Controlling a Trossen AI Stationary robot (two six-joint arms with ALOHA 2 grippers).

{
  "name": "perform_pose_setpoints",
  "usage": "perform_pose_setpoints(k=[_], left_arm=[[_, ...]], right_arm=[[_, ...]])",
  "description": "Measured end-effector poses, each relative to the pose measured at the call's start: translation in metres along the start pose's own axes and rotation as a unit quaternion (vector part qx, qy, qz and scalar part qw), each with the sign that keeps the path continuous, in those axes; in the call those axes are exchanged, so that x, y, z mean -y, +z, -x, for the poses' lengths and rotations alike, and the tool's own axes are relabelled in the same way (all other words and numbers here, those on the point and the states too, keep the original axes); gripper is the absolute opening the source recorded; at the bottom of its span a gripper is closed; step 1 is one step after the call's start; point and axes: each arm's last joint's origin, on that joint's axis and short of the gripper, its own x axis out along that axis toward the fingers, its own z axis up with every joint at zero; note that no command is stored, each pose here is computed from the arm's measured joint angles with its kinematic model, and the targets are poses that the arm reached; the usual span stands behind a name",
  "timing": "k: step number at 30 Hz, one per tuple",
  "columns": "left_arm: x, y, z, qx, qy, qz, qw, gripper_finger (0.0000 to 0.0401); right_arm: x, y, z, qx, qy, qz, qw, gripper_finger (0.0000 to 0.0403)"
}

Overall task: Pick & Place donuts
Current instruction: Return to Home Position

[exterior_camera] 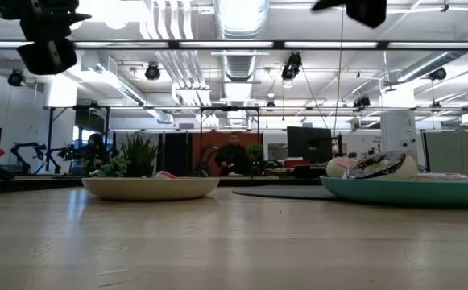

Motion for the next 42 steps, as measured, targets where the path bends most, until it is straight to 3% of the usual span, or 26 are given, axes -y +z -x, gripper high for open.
perform_pose_setpoints(k=[5, 10, 14, 20, 27, 37, 42], left_arm=[[-0.009, -0.008, -0.004, 0.001, -0.013, -0.015, 1.0, 0.0131], [-0.032, -0.028, -0.011, 0.077, -0.099, -0.033, 0.992, 0.0131], [-0.046, -0.036, -0.006, 0.133, -0.143, -0.053, 0.979, 0.0131], [-0.062, -0.032, -0.005, 0.149, -0.089, -0.065, 0.983, 0.0131], [-0.059, -0.01, 0.007, 0.167, -0.135, -0.142, 0.966, 0.0131], [-0.076, -0.013, 0.017, 0.144, -0.077, -0.16, 0.973, 0.0131], [-0.082, -0.018, 0.018, 0.119, -0.055, -0.144, 0.981, 0.0131]], right_arm=[[0.015, -0.021, 0.011, 0.075, 0.065, 0.0, 0.995, 0.0134], [0.038, -0.049, 0.007, 0.123, 0.144, -0.023, 0.982, 0.0129], [0.056, -0.065, 0.008, 0.131, 0.17, -0.004, 0.977, 0.0125], [0.089, -0.07, 0.027, 0.181, 0.176, -0.014, 0.968, 0.0129], [0.126, -0.087, 0.048, 0.224, 0.185, -0.002, 0.957, 0.0135], [0.161, -0.127, 0.042, 0.253, 0.207, -0.002, 0.945, 0.0123], [0.175, -0.146, 0.028, 0.235, 0.188, 0.007, 0.954, 0.0125]])
